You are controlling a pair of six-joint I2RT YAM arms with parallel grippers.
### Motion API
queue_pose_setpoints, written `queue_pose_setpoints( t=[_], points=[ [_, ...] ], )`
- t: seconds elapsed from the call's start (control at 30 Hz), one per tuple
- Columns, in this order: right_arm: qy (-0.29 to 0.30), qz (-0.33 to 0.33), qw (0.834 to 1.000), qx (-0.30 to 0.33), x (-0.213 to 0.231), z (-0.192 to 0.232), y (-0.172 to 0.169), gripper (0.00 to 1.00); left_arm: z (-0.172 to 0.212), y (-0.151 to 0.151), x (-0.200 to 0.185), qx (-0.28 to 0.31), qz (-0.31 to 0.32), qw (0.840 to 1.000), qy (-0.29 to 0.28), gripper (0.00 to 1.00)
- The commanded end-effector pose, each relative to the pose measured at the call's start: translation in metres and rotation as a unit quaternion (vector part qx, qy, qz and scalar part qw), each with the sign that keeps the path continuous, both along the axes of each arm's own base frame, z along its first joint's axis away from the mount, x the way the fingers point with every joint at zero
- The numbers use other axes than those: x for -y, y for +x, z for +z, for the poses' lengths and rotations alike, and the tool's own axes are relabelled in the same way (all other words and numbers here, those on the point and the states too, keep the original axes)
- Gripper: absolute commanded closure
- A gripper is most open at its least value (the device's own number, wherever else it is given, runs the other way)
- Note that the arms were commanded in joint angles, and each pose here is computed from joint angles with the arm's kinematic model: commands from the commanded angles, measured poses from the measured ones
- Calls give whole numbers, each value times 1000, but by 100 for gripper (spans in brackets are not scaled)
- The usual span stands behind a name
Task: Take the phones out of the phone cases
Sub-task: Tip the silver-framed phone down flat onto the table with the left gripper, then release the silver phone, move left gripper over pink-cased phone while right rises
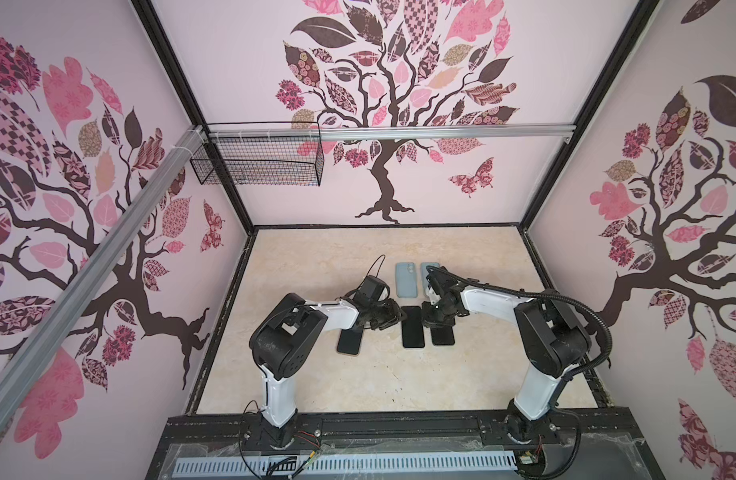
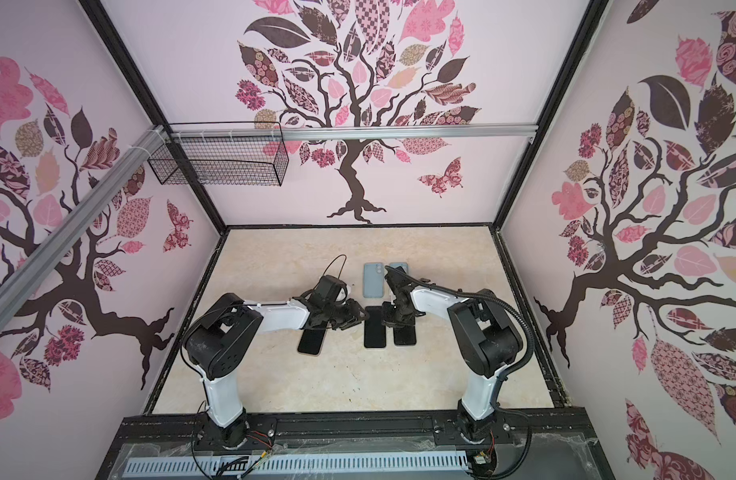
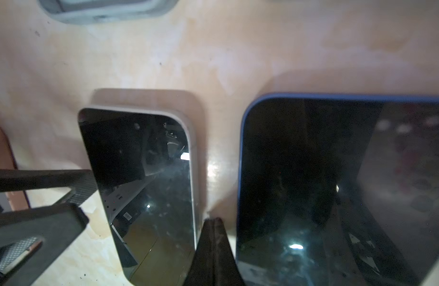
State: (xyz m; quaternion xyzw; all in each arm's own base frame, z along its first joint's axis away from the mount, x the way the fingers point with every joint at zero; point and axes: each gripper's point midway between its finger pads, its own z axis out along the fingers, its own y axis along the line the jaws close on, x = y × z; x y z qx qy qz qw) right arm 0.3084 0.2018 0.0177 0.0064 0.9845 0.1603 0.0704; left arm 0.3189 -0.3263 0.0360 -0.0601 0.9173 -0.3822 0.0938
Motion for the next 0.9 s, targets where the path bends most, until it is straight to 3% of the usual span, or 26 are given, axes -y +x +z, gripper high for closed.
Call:
queue_pose_setpoints(
  t=[0.0,0.23,0.43,0.63,0.87],
  points=[
    [-4,6,1000,6,1,17,-1,100,23,3,-4,31,-1,999,12,57],
    [51,23,996,63,-17,60,13,100,104,9,-7,145,-25,989,-8,57],
    [69,38,990,113,-23,89,10,97,145,1,-42,239,-36,968,64,56],
    [86,94,980,151,-62,110,-8,92,140,-17,-111,285,16,942,177,50],
    [135,112,964,200,-93,142,-14,89,92,-47,-161,221,24,934,279,30]
  ],
)
